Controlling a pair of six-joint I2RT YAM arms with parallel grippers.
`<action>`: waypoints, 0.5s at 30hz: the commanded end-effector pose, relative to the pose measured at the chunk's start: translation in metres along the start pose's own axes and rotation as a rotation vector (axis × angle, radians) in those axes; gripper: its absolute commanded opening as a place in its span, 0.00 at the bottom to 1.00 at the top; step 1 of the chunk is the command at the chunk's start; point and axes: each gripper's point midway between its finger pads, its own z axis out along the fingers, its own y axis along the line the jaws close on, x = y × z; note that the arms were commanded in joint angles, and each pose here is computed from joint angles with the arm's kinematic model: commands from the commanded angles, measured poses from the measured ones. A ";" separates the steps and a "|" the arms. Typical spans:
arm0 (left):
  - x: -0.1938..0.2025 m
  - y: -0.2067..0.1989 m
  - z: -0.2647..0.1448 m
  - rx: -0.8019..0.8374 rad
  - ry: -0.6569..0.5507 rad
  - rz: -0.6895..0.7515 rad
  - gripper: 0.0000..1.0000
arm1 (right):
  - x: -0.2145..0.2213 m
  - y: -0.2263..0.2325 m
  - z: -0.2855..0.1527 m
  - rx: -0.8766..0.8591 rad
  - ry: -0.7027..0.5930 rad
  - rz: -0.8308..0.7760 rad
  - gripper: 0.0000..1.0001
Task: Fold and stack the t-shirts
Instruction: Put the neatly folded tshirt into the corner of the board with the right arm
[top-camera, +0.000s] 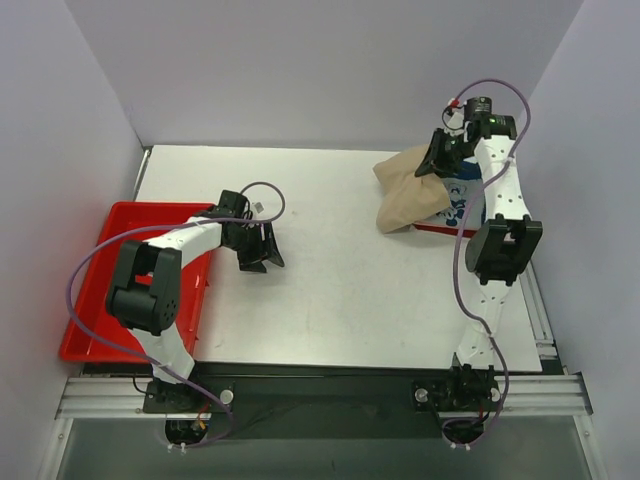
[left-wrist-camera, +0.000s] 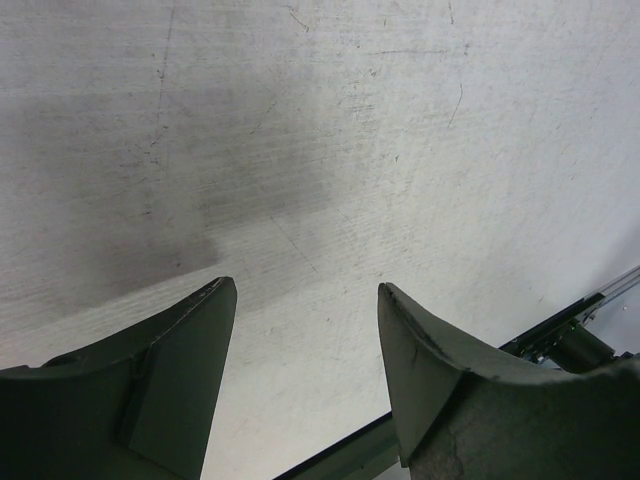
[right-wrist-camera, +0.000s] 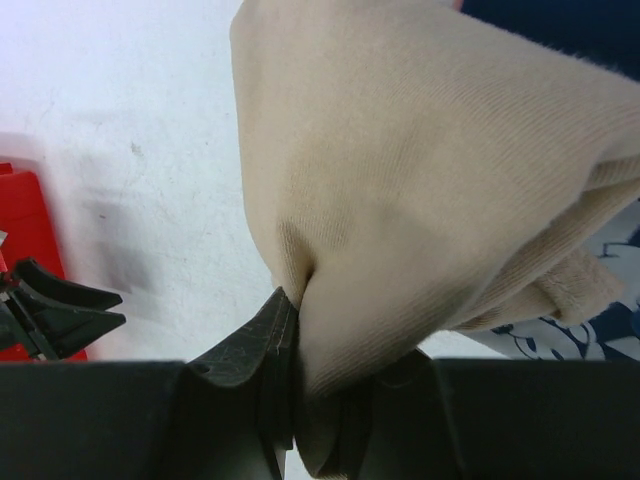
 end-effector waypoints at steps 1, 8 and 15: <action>-0.008 -0.007 -0.001 0.039 -0.028 0.010 0.69 | -0.018 0.037 -0.077 -0.080 -0.139 -0.044 0.00; -0.009 -0.008 0.000 0.044 -0.024 0.011 0.69 | -0.031 0.026 -0.104 -0.080 -0.208 -0.009 0.00; -0.012 -0.009 0.001 0.044 -0.025 0.014 0.69 | -0.033 -0.011 -0.103 -0.043 -0.203 0.044 0.00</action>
